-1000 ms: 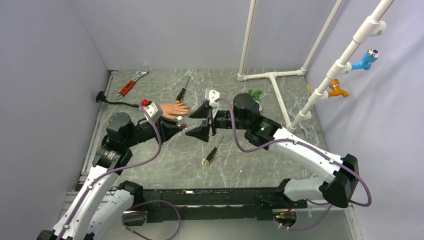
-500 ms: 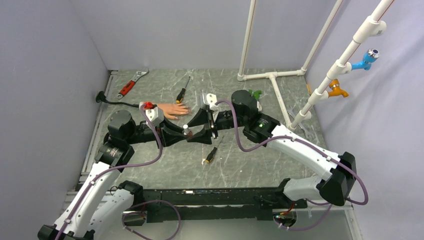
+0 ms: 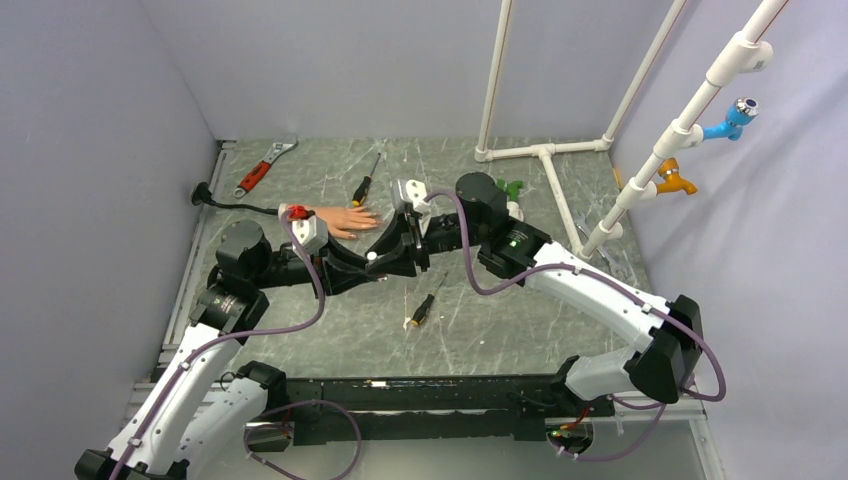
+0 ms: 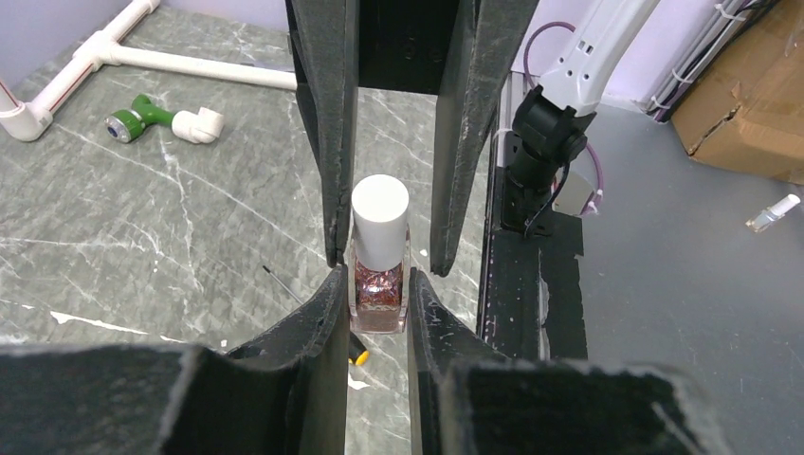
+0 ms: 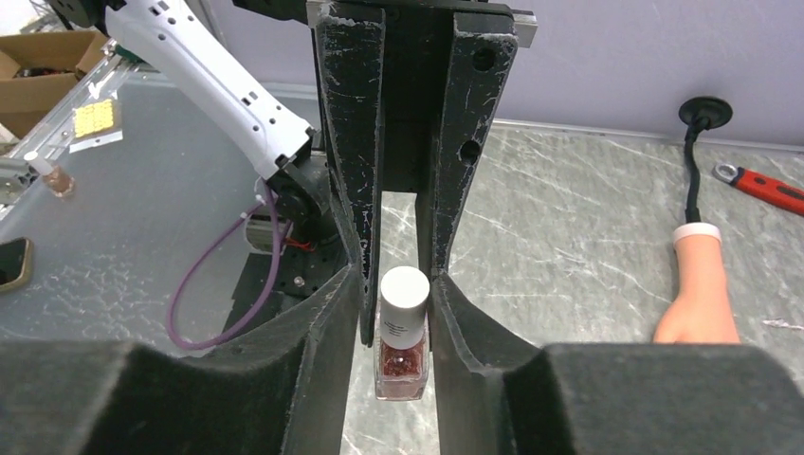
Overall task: Paint the nails
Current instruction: Screw the nail polish bottle.
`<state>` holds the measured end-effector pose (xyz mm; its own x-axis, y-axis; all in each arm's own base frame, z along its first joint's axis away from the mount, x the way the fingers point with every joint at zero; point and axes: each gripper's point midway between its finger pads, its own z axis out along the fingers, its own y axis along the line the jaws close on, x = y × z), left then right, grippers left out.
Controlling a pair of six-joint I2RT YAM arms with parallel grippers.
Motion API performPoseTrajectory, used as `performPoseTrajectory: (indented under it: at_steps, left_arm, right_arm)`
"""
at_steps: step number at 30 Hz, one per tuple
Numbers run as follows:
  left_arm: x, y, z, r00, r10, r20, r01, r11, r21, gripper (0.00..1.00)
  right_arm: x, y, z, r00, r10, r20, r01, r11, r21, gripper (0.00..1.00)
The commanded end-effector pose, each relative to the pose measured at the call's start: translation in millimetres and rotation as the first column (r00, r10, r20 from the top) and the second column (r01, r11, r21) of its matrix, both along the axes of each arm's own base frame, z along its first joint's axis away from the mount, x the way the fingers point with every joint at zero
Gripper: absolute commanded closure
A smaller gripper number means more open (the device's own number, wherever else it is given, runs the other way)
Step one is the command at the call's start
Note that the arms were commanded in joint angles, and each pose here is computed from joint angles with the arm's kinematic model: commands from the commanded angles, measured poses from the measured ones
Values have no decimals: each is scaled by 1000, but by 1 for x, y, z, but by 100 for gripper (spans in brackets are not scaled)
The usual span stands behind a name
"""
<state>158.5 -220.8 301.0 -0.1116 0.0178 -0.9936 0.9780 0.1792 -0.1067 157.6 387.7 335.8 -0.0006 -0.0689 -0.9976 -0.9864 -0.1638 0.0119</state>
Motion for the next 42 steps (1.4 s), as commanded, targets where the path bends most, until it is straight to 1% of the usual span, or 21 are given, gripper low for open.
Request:
performPoseTrajectory:
  at_steps: [1, 3, 5, 7, 13, 19, 23, 28, 32, 34, 36, 39, 41, 42]
  left_arm:
    - [-3, -1, 18, 997, -17, 75, 18, 1000, -20, 100]
    - [-3, 0, 18, 997, -9, 78, 10, 1000, -22, 100]
    - [1, 1, 18, 997, 17, 74, -15, 1000, -21, 100]
    - [11, 3, 17, 995, 78, 65, -77, 997, -13, 100]
    - [27, 10, 15, 981, 184, 56, -184, 983, -5, 100]
    - [46, 25, 14, 939, 338, 58, -338, 941, 1, 100]
    - [55, 34, 15, 909, 413, 60, -413, 911, 0, 100]
    - [61, 40, 14, 888, 456, 55, -457, 889, 1, 100]
    - [66, 46, 14, 867, 496, 51, -497, 868, 2, 100]
    - [67, 47, 15, 863, 504, 50, -504, 864, -1, 100]
    - [68, 49, 15, 856, 514, 48, -514, 857, -1, 100]
    - [70, 51, 14, 851, 523, 42, -524, 852, 0, 100]
    - [71, 51, 14, 850, 525, 38, -525, 851, 0, 100]
    - [71, 51, 14, 849, 526, 37, -527, 850, 0, 100]
  right_arm:
    - [-3, 2, 26, 998, 33, 51, -36, 997, 62, 72]
    - [-2, 1, 23, 999, 28, 46, -31, 998, 54, 80]
    - [-2, 0, 22, 999, 23, 45, -26, 998, 53, 84]
    - [0, 0, 19, 999, 5, 40, -7, 999, 52, 88]
    - [17, 5, 10, 995, -95, -2, 95, 994, 47, 93]
    - [43, 15, 10, 957, -285, -56, 288, 956, 51, 94]
    - [48, 27, 6, 929, -367, -50, 369, 929, 31, 95]
    - [54, 34, 5, 878, -476, -41, 478, 878, 29, 96]
    - [62, 38, 7, 814, -578, -51, 580, 814, 30, 96]
    - [61, 41, 6, 800, -597, -59, 599, 801, 25, 96]
    - [66, 40, 6, 768, -637, -64, 639, 769, 23, 96]
    - [68, 39, 7, 749, -657, -80, 661, 750, 22, 96]
    - [69, 37, 7, 735, -671, -94, 676, 737, 23, 94]
    - [70, 36, 7, 727, -679, -99, 684, 729, 23, 91]
